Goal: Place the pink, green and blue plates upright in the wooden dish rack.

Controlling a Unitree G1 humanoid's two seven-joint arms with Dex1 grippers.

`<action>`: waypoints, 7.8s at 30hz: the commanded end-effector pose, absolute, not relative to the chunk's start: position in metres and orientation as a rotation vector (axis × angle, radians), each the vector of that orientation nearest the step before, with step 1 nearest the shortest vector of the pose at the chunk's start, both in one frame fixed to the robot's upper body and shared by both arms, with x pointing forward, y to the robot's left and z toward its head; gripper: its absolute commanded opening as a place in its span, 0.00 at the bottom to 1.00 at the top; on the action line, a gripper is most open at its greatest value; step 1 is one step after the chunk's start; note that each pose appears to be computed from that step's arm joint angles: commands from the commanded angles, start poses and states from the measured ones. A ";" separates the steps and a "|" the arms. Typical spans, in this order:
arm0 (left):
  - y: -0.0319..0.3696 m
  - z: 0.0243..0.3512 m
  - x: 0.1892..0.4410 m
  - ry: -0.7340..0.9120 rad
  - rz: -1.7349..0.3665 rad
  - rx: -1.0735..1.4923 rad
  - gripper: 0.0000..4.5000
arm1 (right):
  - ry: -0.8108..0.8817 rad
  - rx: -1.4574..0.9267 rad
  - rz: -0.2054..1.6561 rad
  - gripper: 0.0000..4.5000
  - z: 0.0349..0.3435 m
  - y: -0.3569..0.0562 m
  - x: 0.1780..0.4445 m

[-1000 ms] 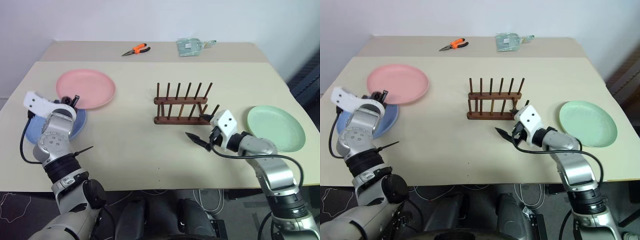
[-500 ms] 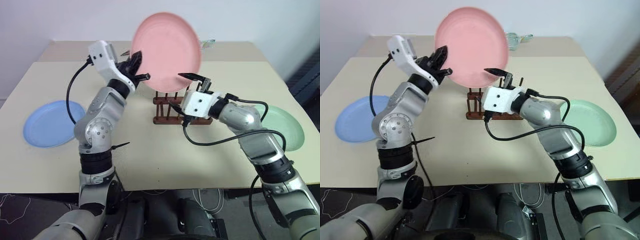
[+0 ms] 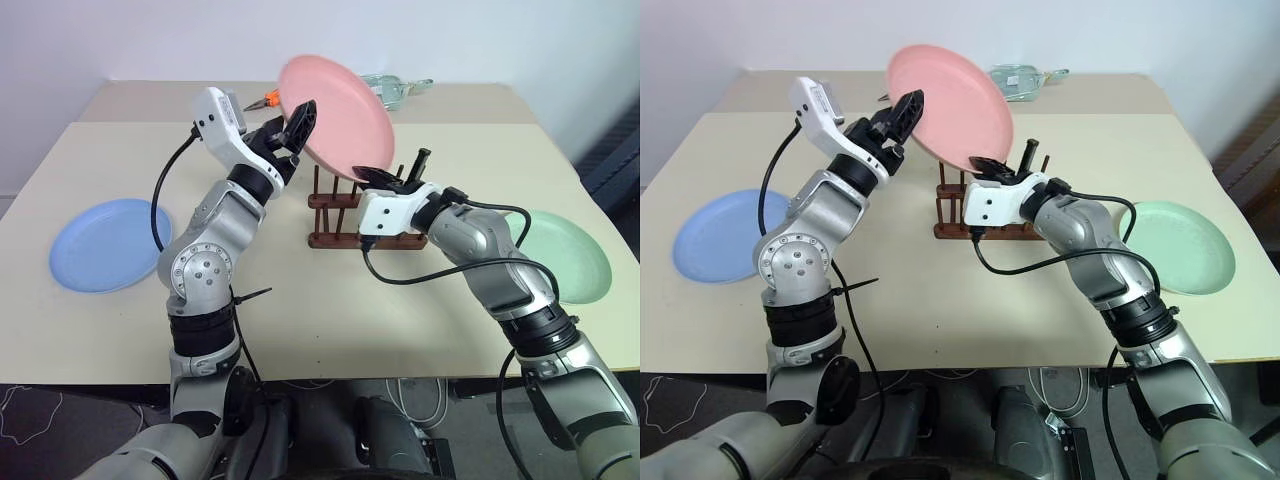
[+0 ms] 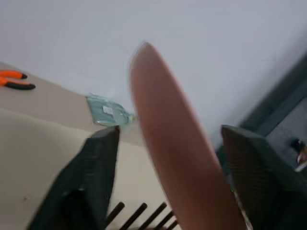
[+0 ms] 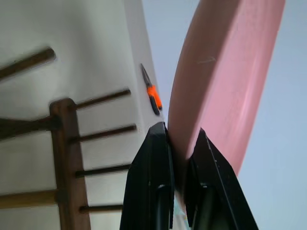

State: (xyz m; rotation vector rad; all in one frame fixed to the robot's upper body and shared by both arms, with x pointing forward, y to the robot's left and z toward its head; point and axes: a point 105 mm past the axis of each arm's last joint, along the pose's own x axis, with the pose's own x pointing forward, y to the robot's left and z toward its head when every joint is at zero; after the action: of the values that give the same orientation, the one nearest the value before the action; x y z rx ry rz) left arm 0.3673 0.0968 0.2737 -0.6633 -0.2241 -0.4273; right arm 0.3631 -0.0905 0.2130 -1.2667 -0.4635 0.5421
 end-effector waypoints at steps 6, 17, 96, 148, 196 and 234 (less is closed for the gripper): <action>0.166 0.266 0.370 -0.388 -0.246 -0.158 0.71 | -0.492 -0.799 0.351 0.00 0.263 -0.156 0.348; 0.112 0.176 0.310 -0.131 -0.871 0.120 0.71 | -0.342 -0.045 0.646 0.00 0.254 -0.165 0.308; 0.125 0.110 0.306 -0.022 -0.802 0.175 0.73 | -0.335 0.430 0.910 0.02 0.293 -0.077 0.290; 0.377 0.105 0.278 0.087 1.022 -0.669 0.71 | -0.546 -0.501 0.988 1.00 0.262 -0.017 0.302; 0.273 0.316 0.337 -0.670 0.265 -0.160 0.55 | -0.825 -0.972 0.640 0.00 0.288 -0.011 0.342; 0.143 0.131 0.310 -0.236 -0.429 0.222 0.57 | -0.251 0.210 0.754 0.68 0.258 -0.025 0.326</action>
State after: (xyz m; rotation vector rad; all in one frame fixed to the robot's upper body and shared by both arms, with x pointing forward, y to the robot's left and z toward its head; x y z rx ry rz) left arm 0.3138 0.1470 0.1203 0.2207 -0.1952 -0.4176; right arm 0.3333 -0.0277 0.2357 0.2622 -0.1443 0.7303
